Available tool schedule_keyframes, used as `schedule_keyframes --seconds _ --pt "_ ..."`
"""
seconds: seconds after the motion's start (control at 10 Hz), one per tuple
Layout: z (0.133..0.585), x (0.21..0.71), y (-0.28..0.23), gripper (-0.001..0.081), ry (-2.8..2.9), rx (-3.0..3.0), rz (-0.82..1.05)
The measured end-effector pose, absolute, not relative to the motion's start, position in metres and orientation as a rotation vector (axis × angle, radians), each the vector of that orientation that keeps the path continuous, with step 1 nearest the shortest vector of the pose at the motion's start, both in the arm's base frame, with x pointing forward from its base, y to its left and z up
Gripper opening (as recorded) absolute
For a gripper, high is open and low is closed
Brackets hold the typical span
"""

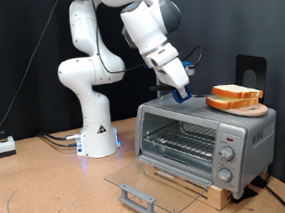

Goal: Make a piece of toast with the oven

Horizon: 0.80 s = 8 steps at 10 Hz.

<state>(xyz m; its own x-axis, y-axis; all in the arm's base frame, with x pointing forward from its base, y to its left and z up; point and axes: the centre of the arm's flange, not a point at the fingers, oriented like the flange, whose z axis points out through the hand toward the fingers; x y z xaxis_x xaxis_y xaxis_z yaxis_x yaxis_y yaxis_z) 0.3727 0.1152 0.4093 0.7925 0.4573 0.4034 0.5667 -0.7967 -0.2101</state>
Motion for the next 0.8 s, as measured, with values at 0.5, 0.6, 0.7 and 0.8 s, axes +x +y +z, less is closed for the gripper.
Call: schedule_keyframes --seconds 0.5,0.6,0.7,0.8 --pt "0.409 0.388 0.146 0.0399 -0.756 -2.746 -0.39" --pt "0.411 0.391 0.153 0.0399 -0.762 -2.742 -0.399" --pt "0.414 0.395 0.161 0.0399 -0.766 -2.738 -0.409" --pt "0.416 0.398 0.167 0.0399 -0.763 -2.737 -0.418"
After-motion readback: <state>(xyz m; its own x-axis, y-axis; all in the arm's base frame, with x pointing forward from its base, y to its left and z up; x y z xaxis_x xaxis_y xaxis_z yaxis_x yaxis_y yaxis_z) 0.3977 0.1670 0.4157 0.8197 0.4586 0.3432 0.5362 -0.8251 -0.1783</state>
